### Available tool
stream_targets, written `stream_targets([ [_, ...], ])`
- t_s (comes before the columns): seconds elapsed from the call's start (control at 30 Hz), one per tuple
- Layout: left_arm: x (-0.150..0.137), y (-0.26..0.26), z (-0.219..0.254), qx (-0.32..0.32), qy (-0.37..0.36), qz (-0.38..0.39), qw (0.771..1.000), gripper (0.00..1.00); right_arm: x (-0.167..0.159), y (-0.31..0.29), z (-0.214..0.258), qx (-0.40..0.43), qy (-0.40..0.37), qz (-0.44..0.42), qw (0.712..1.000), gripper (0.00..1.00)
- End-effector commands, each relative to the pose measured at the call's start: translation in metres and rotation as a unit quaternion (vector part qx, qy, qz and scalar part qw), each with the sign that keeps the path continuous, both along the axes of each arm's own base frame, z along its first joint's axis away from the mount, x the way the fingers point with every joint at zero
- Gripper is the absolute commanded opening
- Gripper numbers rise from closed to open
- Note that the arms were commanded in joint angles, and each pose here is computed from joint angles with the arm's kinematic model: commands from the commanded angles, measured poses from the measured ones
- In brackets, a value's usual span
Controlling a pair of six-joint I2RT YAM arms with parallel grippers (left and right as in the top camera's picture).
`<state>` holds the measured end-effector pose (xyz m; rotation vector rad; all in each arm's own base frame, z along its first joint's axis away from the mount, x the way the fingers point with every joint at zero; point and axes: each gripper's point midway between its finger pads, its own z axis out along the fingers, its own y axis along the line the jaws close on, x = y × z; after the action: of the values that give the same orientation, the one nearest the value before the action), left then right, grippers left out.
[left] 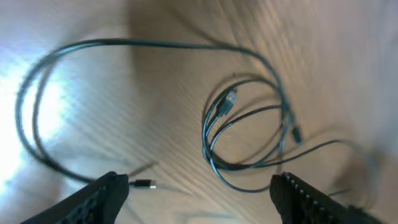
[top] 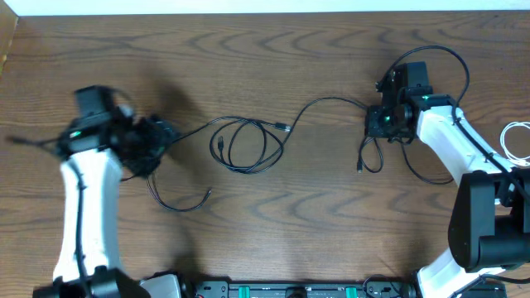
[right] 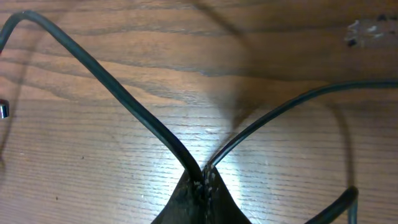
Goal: Untangle cables
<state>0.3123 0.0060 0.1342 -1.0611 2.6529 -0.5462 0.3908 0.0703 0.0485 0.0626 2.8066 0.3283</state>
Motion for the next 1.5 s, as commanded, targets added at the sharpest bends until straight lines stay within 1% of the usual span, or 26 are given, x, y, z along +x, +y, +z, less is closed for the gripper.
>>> stream_targets([
  [0.0,0.003,-0.01,-0.028,0.064,0.04,-0.037,0.996,0.79,-0.001,0.008,0.004,0.005,-0.008,0.016,1.0,0.01],
  [0.1,0.004,-0.024,-0.052,0.101,0.072,-0.073,0.99,0.82,-0.001,0.009,0.004,0.005,-0.007,0.018,1.0,0.01],
  [0.23,0.004,-0.035,-0.078,0.122,0.104,-0.102,0.982,0.81,-0.001,0.009,0.004,0.005,-0.008,0.018,1.0,0.01],
  [0.43,0.012,-0.039,-0.109,0.124,0.123,-0.11,0.978,0.8,-0.001,0.009,0.004,0.005,-0.007,0.018,1.0,0.01],
  [0.47,0.014,-0.04,-0.113,0.124,0.123,-0.11,0.979,0.77,-0.001,0.009,0.004,0.005,-0.008,0.018,1.0,0.01],
  [0.5,0.016,-0.04,-0.117,0.123,0.124,-0.11,0.978,0.75,-0.001,0.009,0.004,0.005,-0.008,0.018,1.0,0.01],
  [0.6,0.02,-0.04,-0.126,0.123,0.125,-0.11,0.978,0.59,-0.001,0.009,0.004,0.005,-0.007,0.018,1.0,0.01],
  [0.63,0.021,-0.04,-0.128,0.123,0.125,-0.11,0.978,0.56,-0.001,0.009,0.004,0.005,-0.008,0.018,1.0,0.01],
  [0.8,0.022,-0.041,-0.142,0.123,0.134,-0.112,0.977,0.52,-0.001,0.009,0.004,0.005,-0.007,0.018,1.0,0.01],
  [0.87,0.02,-0.041,-0.147,0.122,0.142,-0.113,0.976,0.48,-0.001,0.009,0.004,0.005,-0.007,0.018,1.0,0.01],
  [0.9,0.018,-0.041,-0.149,0.122,0.147,-0.114,0.975,0.43,-0.001,0.009,0.004,0.005,-0.007,0.018,1.0,0.01],
  [0.93,0.017,-0.041,-0.15,0.122,0.15,-0.114,0.974,0.33,-0.001,0.009,0.004,0.005,-0.007,0.018,1.0,0.01],
  [0.97,0.015,-0.04,-0.151,0.122,0.155,-0.115,0.974,0.15,-0.001,0.009,0.004,0.005,-0.008,0.018,1.0,0.01],
  [1.0,0.012,-0.04,-0.151,0.122,0.162,-0.115,0.972,0.08,-0.001,0.009,0.004,0.005,-0.008,0.018,1.0,0.01],
  [1.1,0.009,-0.037,-0.139,0.123,0.161,-0.119,0.972,0.08,-0.001,0.009,0.004,0.003,-0.008,0.022,1.0,0.01],
  [1.13,0.011,-0.034,-0.13,0.126,0.152,-0.121,0.973,0.07,-0.001,0.009,0.004,0.0,-0.009,0.029,1.0,0.01],
  [1.23,0.022,-0.015,-0.089,0.137,0.106,-0.092,0.981,0.07,-0.002,0.007,0.004,-0.007,-0.009,0.032,0.999,0.01],
  [1.3,0.028,-0.001,-0.06,0.138,0.066,-0.061,0.986,0.08,-0.002,0.006,0.003,-0.007,-0.009,0.03,0.999,0.01],
  [1.37,0.03,0.019,-0.023,0.134,0.018,-0.003,0.991,0.07,-0.002,0.005,0.003,-0.008,-0.008,0.029,1.0,0.01],
  [1.47,0.023,0.049,0.024,0.13,-0.045,0.074,0.988,0.07,-0.002,0.004,0.003,-0.008,-0.008,0.028,1.0,0.01],
])
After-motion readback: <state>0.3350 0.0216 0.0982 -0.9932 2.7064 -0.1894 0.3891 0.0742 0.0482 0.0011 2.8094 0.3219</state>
